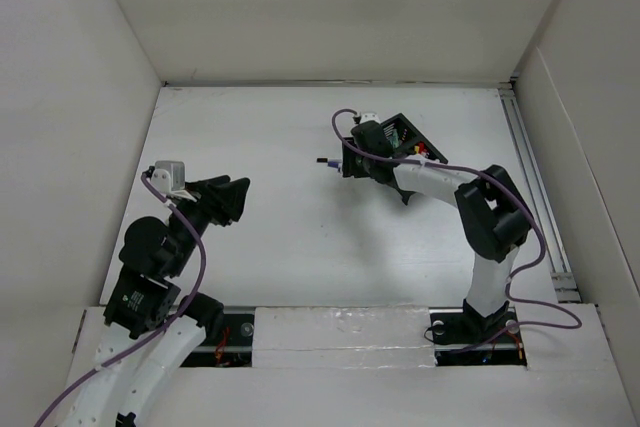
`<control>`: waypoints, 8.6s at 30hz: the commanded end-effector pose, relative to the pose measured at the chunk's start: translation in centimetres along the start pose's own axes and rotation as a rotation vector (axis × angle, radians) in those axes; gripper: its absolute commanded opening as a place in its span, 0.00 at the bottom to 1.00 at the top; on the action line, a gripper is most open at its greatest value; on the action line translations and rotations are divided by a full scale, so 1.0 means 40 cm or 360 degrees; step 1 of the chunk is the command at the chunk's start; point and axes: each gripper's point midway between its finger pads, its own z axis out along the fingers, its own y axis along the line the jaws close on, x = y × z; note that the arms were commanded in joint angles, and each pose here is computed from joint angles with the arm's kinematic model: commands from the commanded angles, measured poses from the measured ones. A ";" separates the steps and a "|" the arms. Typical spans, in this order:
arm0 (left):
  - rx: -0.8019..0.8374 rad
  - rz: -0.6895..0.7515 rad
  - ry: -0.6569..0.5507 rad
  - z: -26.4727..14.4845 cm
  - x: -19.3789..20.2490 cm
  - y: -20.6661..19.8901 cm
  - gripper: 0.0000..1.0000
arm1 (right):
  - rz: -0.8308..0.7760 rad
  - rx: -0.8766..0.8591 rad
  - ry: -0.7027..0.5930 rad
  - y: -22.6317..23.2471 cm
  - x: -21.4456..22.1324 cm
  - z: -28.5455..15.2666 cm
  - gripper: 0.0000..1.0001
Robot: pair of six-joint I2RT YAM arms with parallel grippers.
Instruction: Organize the desk
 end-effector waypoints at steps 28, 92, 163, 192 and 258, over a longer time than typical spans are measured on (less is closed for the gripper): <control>0.0024 0.0000 -0.0023 0.031 -0.035 -0.018 0.47 | -0.0052 0.0081 -0.0066 -0.060 -0.040 -0.107 0.54; 0.0076 0.0056 -0.0009 0.082 -0.044 -0.032 0.46 | -0.0115 0.0090 0.0053 -0.016 -0.037 0.090 0.70; 0.0098 0.0056 0.0000 0.081 -0.040 -0.038 0.46 | 0.0140 0.0404 0.0183 -0.032 0.205 -0.068 0.25; 0.0100 0.0056 0.0001 0.081 -0.039 -0.038 0.46 | 0.0354 0.0028 -0.0660 -0.005 -0.208 -0.387 0.00; 0.0103 0.0056 0.0002 0.078 -0.037 -0.038 0.46 | 0.0204 0.0474 -0.0212 -0.007 -0.064 0.028 0.46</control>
